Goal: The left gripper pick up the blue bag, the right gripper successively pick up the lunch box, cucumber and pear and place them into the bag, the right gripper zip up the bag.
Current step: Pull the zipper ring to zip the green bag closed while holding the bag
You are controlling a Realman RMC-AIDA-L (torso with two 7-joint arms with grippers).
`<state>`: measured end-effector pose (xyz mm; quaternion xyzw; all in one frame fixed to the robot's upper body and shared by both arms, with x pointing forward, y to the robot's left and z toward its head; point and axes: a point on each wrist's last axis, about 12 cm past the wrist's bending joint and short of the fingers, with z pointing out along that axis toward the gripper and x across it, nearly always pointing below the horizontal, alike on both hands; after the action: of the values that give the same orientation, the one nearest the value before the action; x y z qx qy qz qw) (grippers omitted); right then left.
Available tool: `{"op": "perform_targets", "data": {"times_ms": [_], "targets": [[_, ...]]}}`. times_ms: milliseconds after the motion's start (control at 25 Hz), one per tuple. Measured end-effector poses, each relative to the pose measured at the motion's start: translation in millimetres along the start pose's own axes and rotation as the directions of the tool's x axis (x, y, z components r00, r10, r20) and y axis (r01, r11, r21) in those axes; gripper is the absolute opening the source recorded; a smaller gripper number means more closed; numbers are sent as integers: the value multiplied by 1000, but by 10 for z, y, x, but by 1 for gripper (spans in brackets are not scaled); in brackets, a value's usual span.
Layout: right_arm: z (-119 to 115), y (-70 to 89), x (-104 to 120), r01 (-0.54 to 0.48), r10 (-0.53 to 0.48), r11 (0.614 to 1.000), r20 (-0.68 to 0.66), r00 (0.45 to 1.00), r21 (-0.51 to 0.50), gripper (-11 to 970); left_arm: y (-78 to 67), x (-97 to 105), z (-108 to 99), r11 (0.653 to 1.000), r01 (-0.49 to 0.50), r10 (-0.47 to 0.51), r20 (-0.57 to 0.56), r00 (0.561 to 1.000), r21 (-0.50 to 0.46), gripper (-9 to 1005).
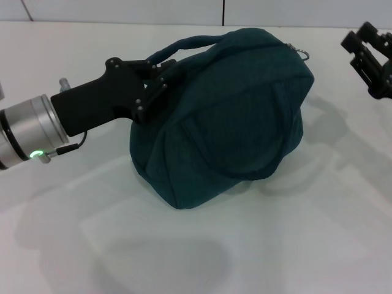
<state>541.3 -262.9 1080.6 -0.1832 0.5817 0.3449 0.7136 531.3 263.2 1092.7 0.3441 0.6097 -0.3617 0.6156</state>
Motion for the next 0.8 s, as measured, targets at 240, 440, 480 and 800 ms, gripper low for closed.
{"op": "perform_targets", "data": {"times_ms": [240,440,480,800], "targets": [[-51,-41,137,96,-92,995,-117,989,31,353,-18,9,24,1000,0,0,-5,1000,13,97],[59,-34,204,153,-149,988,-175,973,12,346,-34,7,67,1000,2,-2,1,1000,21,97],[80,-29,209,158,-154,987,-178,972,6,344,-37,5,76,1000,2,-2,3,1000,23,97],[274,38,226,174,-183,983,-196,963,-64,324,-43,6,88,1000,4,-4,8,1000,21,97]]}}
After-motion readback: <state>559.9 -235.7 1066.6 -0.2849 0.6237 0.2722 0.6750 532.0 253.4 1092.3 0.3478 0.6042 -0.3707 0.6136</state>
